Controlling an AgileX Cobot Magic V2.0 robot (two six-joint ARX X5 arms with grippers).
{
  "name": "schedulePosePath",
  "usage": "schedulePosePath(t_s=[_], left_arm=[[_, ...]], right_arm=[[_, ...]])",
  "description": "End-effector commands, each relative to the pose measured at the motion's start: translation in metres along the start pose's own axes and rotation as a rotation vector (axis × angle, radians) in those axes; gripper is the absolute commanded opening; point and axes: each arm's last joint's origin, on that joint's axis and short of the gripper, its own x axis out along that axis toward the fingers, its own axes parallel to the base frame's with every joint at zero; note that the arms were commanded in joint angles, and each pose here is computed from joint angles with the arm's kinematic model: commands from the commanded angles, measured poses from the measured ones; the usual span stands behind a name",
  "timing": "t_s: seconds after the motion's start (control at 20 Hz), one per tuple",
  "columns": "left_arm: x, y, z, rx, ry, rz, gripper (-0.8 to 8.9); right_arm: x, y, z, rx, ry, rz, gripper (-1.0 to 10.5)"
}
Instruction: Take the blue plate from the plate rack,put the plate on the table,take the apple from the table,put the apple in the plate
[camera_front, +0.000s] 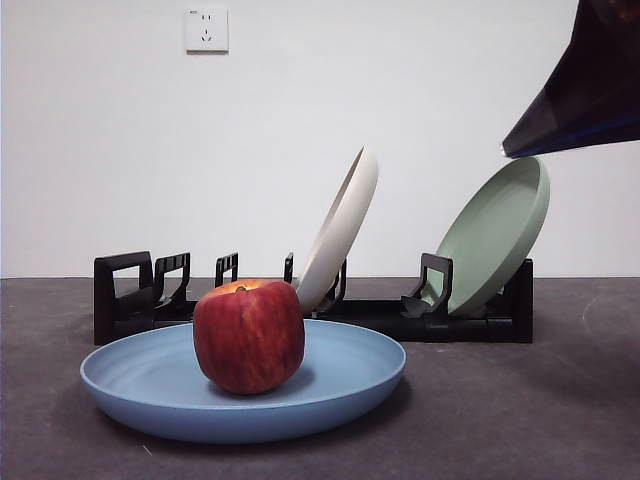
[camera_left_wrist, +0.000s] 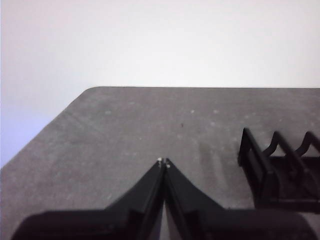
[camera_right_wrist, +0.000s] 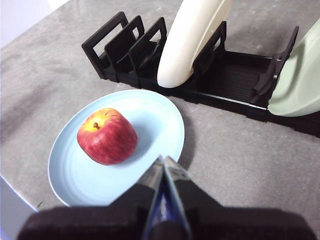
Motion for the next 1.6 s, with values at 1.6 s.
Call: schedulePosePath(t_s=[1.6], left_arm=[[0.021,0.001,-0.066,-0.014,0.09,0.0,-0.02]], right_arm=[[0.0,0.0,-0.001,0.009,-0.002,-0.002,-0.1]])
